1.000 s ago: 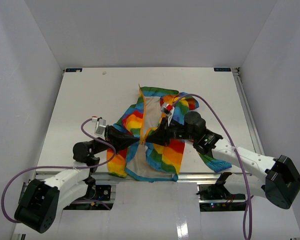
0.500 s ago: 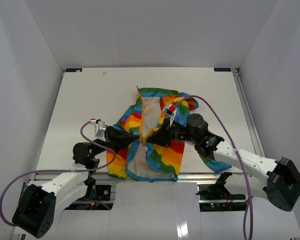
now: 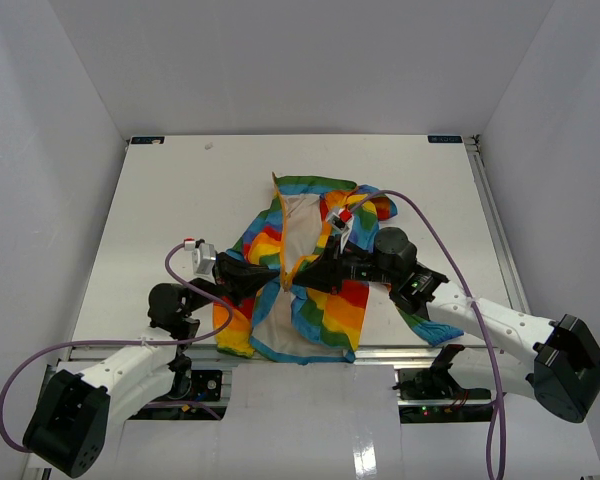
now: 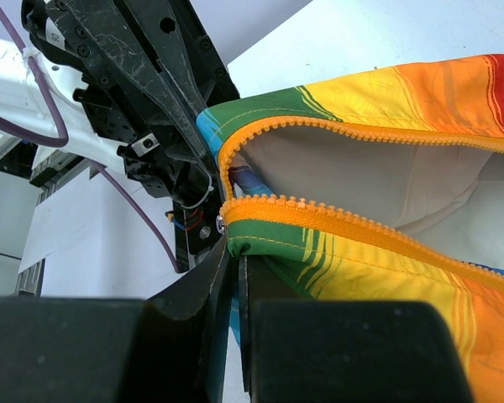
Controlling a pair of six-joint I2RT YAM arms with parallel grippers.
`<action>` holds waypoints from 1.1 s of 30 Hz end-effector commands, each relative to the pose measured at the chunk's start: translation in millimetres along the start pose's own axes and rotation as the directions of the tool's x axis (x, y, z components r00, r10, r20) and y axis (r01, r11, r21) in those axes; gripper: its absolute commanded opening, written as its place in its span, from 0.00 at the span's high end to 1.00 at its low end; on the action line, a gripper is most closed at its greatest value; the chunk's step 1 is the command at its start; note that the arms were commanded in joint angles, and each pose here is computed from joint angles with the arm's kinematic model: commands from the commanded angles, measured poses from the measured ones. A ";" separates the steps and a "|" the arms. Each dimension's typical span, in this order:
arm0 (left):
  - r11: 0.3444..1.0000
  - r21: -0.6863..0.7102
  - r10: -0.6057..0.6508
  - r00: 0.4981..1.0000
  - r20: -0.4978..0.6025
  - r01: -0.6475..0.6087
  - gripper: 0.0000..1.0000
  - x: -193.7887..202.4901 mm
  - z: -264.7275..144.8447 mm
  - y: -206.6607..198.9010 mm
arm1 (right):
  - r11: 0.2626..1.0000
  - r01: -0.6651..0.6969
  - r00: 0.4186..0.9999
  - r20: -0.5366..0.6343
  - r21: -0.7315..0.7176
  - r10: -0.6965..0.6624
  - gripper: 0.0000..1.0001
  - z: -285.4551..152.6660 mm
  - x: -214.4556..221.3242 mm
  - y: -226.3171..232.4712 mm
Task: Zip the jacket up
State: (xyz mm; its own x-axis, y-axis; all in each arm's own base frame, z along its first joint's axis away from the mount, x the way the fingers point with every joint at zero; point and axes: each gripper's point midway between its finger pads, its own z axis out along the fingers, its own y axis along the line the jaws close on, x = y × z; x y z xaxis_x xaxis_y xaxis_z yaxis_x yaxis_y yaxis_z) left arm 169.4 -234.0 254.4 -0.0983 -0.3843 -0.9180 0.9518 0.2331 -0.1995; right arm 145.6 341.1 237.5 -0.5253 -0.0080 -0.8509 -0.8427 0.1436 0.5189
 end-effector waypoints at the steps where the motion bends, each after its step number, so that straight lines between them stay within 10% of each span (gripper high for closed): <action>1: 0.999 0.004 0.041 0.999 0.021 -0.041 1.00 -7.4 2.1 -1.6 | 0.999 0.034 0.998 0.062 -0.033 -0.032 0.92 -0.8 -17.6 11.5; 33: 0.997 0.016 0.072 0.997 0.032 -0.072 1.00 -3.4 -1.5 -3.9 | 1.000 -0.002 0.996 0.088 0.000 0.002 0.92 4.3 -24.8 4.6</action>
State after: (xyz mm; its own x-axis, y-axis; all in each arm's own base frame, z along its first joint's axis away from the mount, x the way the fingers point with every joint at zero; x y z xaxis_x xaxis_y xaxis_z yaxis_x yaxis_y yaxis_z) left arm 168.7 -233.8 255.5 -0.0650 -0.3860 -0.9202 0.9561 0.2401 -0.1682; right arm 150.4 342.9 233.9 -0.5567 0.0031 -0.8307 -0.8184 0.1697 0.5491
